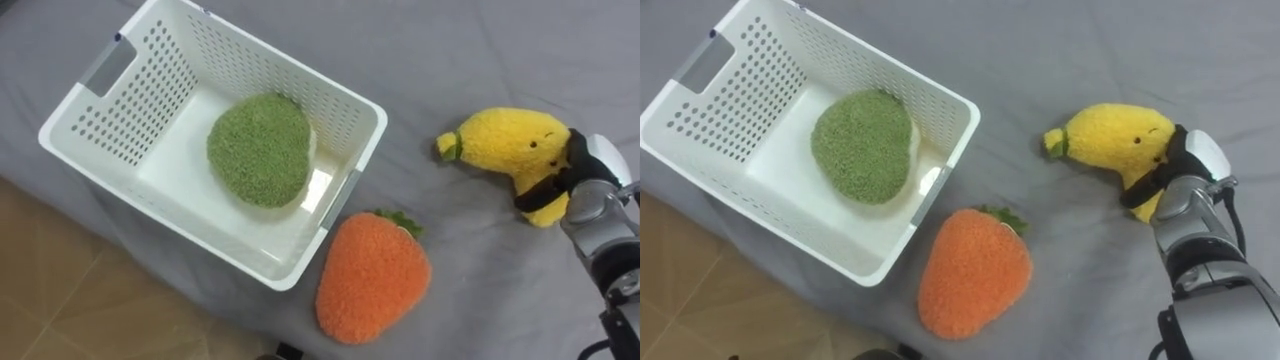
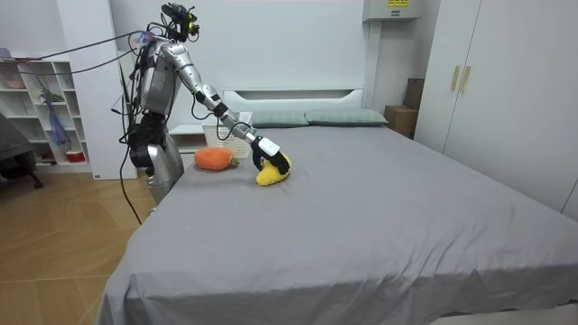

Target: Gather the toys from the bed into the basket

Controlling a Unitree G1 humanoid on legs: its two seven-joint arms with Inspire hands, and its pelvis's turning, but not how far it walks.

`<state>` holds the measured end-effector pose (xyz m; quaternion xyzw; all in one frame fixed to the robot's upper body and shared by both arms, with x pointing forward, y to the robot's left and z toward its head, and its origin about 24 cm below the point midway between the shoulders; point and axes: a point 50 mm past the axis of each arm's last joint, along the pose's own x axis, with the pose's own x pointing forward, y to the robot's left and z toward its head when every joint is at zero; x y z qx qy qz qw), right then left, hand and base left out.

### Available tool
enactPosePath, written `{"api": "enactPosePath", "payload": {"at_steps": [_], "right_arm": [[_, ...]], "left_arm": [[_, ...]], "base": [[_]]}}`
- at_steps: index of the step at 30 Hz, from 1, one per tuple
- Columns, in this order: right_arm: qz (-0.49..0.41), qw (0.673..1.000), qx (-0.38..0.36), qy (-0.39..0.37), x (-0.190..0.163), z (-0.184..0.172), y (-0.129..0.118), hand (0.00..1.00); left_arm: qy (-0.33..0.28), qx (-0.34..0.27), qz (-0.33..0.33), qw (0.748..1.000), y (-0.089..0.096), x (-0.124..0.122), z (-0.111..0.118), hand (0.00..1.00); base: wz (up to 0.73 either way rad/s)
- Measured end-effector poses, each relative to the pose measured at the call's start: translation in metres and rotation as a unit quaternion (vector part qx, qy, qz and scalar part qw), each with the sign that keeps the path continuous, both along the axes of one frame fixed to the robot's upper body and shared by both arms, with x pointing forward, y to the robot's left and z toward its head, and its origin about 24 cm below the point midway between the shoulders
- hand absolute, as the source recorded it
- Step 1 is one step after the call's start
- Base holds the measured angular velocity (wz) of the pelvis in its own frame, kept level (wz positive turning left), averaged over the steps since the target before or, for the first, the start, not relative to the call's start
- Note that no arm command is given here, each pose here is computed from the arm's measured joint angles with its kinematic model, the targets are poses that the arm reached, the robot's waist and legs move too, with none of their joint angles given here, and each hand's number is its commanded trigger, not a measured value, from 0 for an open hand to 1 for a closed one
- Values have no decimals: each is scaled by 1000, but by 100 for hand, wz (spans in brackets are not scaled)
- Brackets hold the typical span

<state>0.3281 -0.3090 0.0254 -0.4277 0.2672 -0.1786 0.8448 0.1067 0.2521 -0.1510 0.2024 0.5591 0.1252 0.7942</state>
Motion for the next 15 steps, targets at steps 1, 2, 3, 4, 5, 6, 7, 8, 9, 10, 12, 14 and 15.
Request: {"api": "enactPosePath", "payload": {"at_steps": [1,2,3,4,5,6,7,8,9,10,12,14,15], "right_arm": [[-1,1000,-2,-3,1,1,0,100],[-5,1000,-6,-7,1,4,-2,100],[-8,1000,-10,-9,1,5,-5,100],[-9,1000,-11,-9,0,6,-6,100],[-10,1000,-12,-10,0,7,-8,100],[-12,1000,-14,-11,0,8,-9,100],[-12,1000,-15,-11,0,8,-9,100],[-12,1000,-15,-12,0,8,-9,100],[-11,1000,-15,-12,0,8,-9,100],[-11,1000,-15,-13,0,8,-9,100],[-7,1000,-12,-15,1,9,-9,100],[-4,1000,-9,-16,1,9,-8,100],[-3,1000,-8,-17,2,9,-8,100]], "left_arm": [[0,0,0,1000,0,0,0,0],[1,-3,1,1000,-1,0,-1,0],[2,-6,5,1000,-2,-2,-1,0],[4,-7,6,1000,-2,-3,-1,0],[7,-8,7,1000,-2,-4,-2,0],[9,-10,2,1000,-3,-4,-2,0],[11,-12,-2,1000,-4,-4,-3,0],[11,-15,-7,1000,-5,-4,-3,0],[9,-17,-8,1000,-6,-3,-3,0],[8,-17,-9,1000,-6,-2,-3,0],[7,-18,-9,1000,-6,-2,-3,0],[2,-22,-5,1000,-7,0,-2,0],[-3,-24,-6,1000,-8,1,-2,0]], "base": [[0],[0],[0],[6],[10],[10],[9],[4],[0],[0],[0],[0],[0]]}}
